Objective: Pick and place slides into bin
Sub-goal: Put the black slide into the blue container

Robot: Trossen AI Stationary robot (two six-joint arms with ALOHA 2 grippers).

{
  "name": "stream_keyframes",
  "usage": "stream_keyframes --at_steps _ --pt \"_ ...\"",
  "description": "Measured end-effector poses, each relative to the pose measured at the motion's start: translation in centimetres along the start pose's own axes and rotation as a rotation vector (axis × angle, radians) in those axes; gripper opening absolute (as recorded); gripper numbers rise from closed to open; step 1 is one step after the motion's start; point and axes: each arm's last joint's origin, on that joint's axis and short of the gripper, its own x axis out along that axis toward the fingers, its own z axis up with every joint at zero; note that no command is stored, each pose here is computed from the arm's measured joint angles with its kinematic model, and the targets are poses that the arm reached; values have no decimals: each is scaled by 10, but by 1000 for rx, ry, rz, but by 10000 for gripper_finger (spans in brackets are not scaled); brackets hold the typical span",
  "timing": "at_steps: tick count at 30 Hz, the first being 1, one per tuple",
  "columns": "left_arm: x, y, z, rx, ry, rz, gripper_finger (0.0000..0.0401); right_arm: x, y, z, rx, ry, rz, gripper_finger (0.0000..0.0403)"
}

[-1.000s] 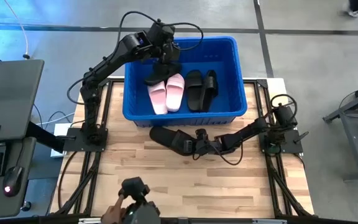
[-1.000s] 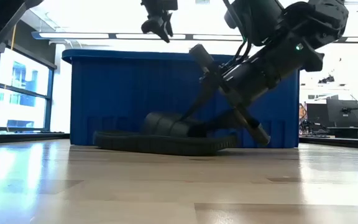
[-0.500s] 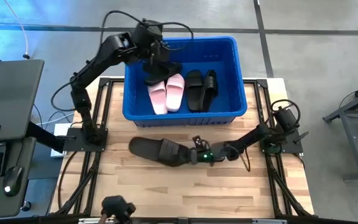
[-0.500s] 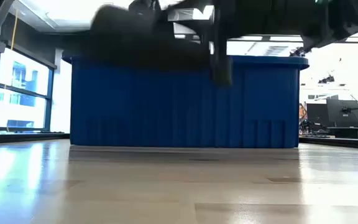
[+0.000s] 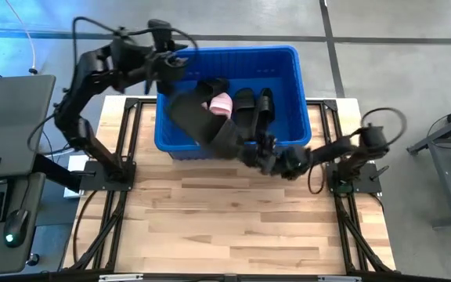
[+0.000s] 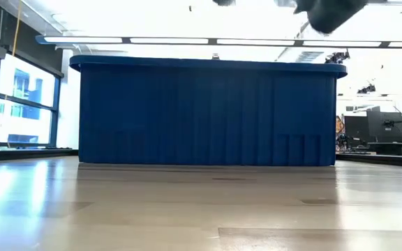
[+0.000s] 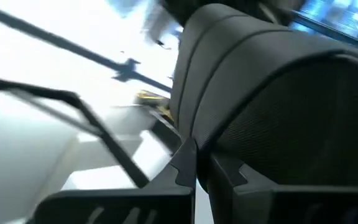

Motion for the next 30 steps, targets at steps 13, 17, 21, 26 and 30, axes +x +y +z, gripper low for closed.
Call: stream_keyframes --at_steps 13,17,21,26,30 --pt "-67 7 -13 -125 -104 91 150 63 9 147 -457 499 -887 0" --pt "-79 11 -23 -166 -48 154 150 62 -3 181 -467 555 -1084 0" --pt "-86 12 -30 -213 22 201 150 53 -23 191 -390 657 -1145 0" --pt "-93 12 -35 -233 9 198 150 45 -78 181 -246 804 -1189 0" --pt "-92 10 -35 -220 14 181 150 42 -119 160 -128 938 -1141 0"
